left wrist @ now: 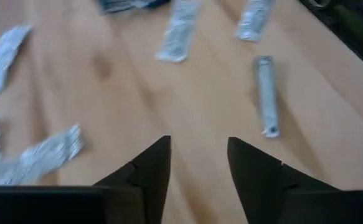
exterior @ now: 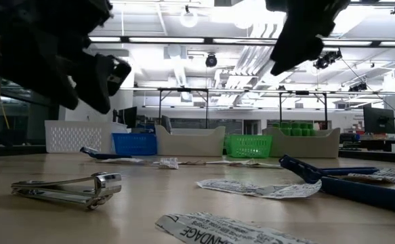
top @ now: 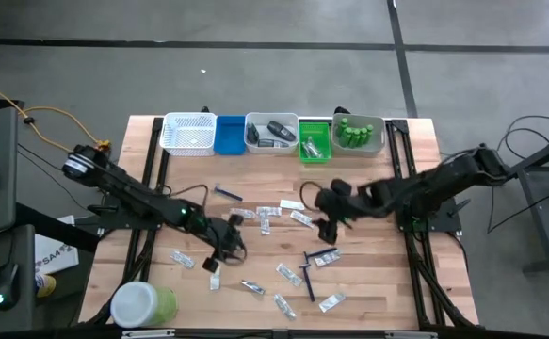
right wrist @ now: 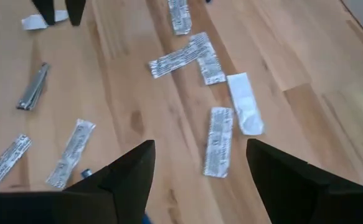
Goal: Pick & Place Travel size toiletries
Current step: Put the nail cutter into the green bin
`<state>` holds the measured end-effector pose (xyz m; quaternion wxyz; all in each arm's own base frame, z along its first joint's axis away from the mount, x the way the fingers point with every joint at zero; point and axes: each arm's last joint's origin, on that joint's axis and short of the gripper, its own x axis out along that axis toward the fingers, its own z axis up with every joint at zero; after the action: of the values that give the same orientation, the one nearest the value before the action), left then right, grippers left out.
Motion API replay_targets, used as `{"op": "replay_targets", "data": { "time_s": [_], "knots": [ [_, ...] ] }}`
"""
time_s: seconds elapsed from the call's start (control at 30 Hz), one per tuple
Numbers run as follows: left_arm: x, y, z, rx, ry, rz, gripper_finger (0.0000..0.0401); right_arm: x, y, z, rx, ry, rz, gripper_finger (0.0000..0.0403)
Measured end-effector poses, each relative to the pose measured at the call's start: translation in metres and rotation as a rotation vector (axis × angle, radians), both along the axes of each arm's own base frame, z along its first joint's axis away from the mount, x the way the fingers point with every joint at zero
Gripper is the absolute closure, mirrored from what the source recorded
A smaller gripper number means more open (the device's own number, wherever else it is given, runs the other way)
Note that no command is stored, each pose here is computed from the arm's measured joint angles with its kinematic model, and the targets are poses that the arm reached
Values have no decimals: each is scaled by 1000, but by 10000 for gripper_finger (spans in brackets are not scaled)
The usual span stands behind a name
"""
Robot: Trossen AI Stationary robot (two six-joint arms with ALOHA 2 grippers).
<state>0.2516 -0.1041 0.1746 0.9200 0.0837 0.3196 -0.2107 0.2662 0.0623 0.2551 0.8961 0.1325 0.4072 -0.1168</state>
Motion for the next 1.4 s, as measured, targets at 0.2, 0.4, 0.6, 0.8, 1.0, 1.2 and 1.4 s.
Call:
{"op": "replay_targets", "data": {
  "time_s": [0.2,0.4,0.6,0.8,1.0,1.2,1.4],
  "knots": [
    [19,-36,-12,76,94,-115,189,-11,34,1,-35,-46,0,156],
    [32,-69,-18,96,116,-142,182,-17,49,2,-30,-68,-1,156],
    [39,-81,-31,130,134,-85,182,-21,59,3,-52,-100,1,156],
    [41,-80,-41,108,173,-24,183,-24,65,3,-30,-110,-10,156],
    [40,-80,-42,98,192,-14,218,-28,71,3,-32,-113,14,156],
    [39,-81,-43,101,207,-56,286,-30,75,4,-66,-135,4,156],
    [39,-81,-48,101,229,-58,349,-30,75,4,-63,-135,6,156]
  ]
}}
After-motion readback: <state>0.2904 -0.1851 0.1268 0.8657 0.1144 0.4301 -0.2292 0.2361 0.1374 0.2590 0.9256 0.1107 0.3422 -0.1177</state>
